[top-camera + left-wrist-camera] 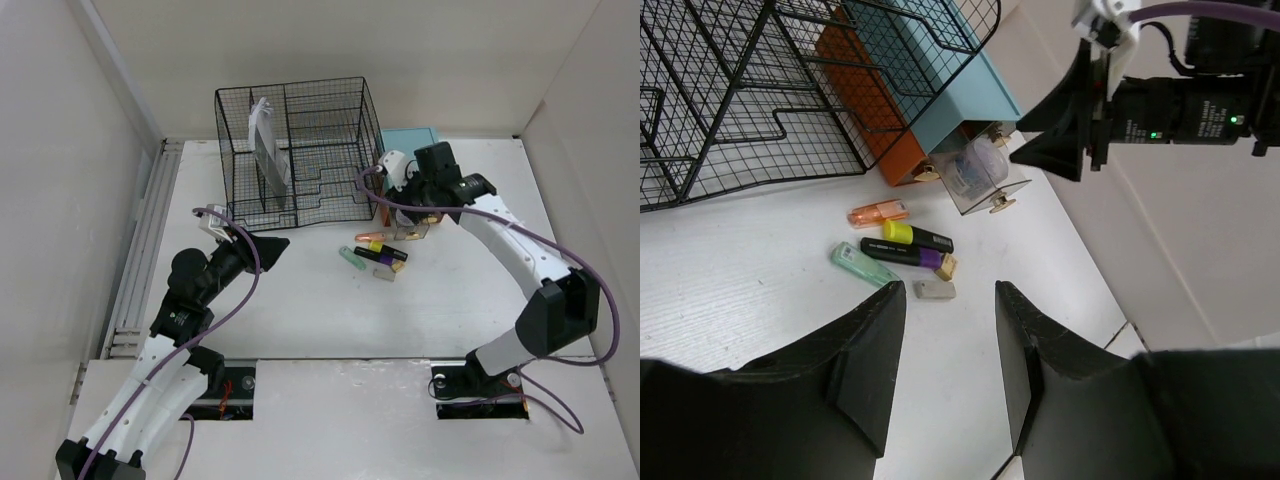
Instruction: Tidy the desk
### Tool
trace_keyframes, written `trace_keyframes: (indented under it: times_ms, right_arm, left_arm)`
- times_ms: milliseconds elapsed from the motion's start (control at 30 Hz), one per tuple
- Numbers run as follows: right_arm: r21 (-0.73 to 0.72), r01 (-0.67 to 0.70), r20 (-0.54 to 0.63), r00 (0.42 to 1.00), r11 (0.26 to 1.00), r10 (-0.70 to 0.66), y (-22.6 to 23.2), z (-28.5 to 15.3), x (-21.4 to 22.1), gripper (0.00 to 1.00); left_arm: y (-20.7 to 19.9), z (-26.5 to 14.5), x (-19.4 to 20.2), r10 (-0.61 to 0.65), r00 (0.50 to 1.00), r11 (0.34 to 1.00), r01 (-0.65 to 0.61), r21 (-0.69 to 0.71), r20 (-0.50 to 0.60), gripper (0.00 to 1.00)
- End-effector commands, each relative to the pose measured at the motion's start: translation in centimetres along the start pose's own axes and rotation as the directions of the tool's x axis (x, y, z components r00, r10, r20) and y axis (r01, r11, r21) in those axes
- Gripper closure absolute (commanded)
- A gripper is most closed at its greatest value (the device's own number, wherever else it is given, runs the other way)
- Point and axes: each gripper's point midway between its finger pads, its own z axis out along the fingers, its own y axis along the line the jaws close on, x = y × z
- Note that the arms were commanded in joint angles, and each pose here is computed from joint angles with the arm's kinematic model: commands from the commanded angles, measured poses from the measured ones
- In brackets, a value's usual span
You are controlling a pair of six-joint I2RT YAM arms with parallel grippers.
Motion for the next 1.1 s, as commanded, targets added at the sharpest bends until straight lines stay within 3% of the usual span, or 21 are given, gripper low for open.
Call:
trace_keyframes:
  times_ms: [0, 100, 300, 433, 567, 800, 1067]
  right_arm:
    - [0.021, 0.004, 0.148, 0.989, 1.0, -0.007, -0.4, -2.6, -2.9, 0.54]
    - [-0.04, 0.071, 0.188, 0.98, 0.997, -0.062, 0.5, -3.2, -2.7, 1.0]
    - [-0.346, 0.362, 0.24, 0.926, 0.866, -0.291, 5.7, -4.7, 1.0, 1.0]
    - [-0.424, 0.376, 0.157, 0.926, 0.824, -0.342, 6.2, -3.9, 3.8, 1.0]
    - [-0.453, 0.307, 0.072, 0.948, 0.837, -0.309, 5.9, -1.2, 5.4, 1.0]
    - [-0.255, 0.186, -0.024, 0.98, 0.949, -0.199, 2.5, 4.3, 5.5, 1.0]
    - [0.118, 0.121, 0.037, 0.991, 0.986, -0.126, -1.7, 7.2, 2.8, 1.0]
  left_arm:
    - [-1.2, -0.1, -0.8, 0.025, 0.999, 0.998, -0.027, 0.054, 0.032, 0.62]
    - [-1.2, -0.1, -0.8, 0.025, 0.999, 0.998, -0.027, 0.054, 0.032, 0.62]
    - [-1.2, -0.1, -0.8, 0.025, 0.999, 0.998, -0.027, 0.054, 0.032, 0.63]
    - [-1.2, -0.1, -0.8, 0.025, 0.999, 0.998, -0.027, 0.054, 0.032, 0.63]
    - [-1.1, -0.1, -0.7, 0.026, 0.999, 0.998, -0.028, 0.054, 0.033, 0.63]
    - [-1.1, -0.1, -0.7, 0.026, 0.999, 0.998, -0.028, 0.054, 0.033, 0.63]
    - [-0.7, -0.2, -0.2, 0.014, 1.0, 0.999, -0.015, 0.049, 0.026, 0.63]
